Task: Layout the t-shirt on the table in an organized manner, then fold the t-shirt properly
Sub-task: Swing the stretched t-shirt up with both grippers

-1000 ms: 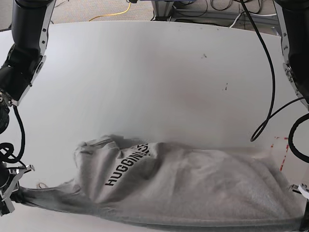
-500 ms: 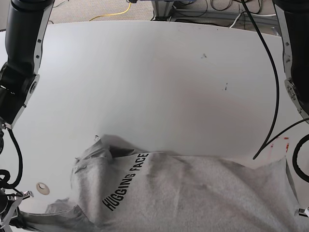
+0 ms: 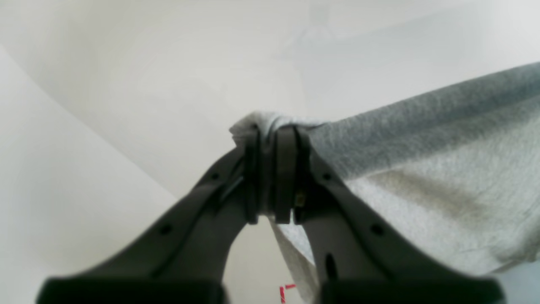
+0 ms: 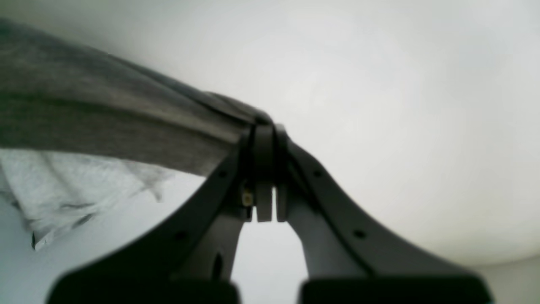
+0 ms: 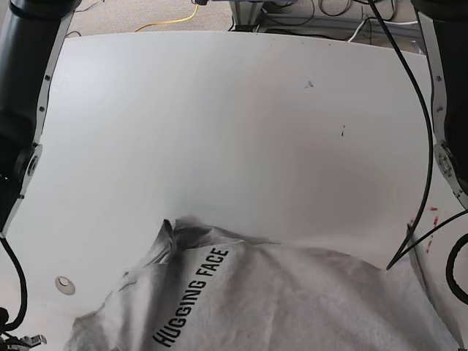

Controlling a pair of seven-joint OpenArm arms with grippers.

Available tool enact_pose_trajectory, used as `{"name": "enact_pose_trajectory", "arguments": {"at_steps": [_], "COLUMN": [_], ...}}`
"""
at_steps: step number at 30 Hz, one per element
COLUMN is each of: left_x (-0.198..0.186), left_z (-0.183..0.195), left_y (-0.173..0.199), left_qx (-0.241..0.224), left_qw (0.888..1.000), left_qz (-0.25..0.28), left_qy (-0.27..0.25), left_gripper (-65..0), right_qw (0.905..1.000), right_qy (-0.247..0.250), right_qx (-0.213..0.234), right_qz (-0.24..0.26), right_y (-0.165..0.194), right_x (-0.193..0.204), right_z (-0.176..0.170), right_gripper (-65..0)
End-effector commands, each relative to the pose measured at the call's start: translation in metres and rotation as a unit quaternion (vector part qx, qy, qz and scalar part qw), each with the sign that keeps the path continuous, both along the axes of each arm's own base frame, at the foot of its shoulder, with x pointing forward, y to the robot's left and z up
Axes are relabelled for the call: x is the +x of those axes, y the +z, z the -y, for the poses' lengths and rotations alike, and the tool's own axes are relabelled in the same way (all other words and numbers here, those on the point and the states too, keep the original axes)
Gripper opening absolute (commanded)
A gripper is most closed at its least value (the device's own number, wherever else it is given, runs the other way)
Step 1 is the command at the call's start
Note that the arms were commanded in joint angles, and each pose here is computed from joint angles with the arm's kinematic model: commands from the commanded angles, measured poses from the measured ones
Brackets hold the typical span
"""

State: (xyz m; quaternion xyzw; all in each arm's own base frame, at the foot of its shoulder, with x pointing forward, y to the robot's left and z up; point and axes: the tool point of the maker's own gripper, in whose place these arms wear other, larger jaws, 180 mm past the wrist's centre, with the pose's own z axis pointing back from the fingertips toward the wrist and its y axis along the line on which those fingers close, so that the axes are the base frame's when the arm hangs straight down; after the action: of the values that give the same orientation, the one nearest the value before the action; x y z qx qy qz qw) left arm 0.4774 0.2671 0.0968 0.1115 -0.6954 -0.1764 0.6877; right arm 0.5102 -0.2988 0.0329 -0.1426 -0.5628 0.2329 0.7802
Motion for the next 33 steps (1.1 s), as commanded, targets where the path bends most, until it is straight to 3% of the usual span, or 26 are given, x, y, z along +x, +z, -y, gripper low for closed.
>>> {"name": "enact_pose_trajectory", "arguments": {"at_steps": [1, 11, 23, 33], "left_x": [-0.011, -0.014, -0.025, -0.051], "left_z": [-0.006, -0.006, -0.011, -0.007], "left_y": [0.036, 0.042, -0.064, -0.143], "left_qx": [-0.003, -0.001, 0.037, 0.052], "left_qw": [0.999, 0.998, 0.999, 0.994], "left_qz": [0.047, 0.054, -0.027, -0.09], "left_qy": [0.009, 0.007, 0.026, 0.028], "left_gripper": [-65.0, -65.0, -65.0, -65.0], "right_qw": [0.9992, 0.9992, 0.9974, 0.9973], "right_qy": [-0.014, -0.035, -0.039, -0.046], "right_qx": [0.009, 0.002, -0.06, -0.05], "right_qz": [0.037, 0.02, -0.003, -0.027], "right_y": [0.035, 0.031, -0.056, -0.126], "right_x": [-0.004, -0.011, -0.057, -0.104], "right_z": [0.014, 0.03, 0.021, 0.012], "right_gripper": [-65.0, -65.0, -65.0, -65.0]}}
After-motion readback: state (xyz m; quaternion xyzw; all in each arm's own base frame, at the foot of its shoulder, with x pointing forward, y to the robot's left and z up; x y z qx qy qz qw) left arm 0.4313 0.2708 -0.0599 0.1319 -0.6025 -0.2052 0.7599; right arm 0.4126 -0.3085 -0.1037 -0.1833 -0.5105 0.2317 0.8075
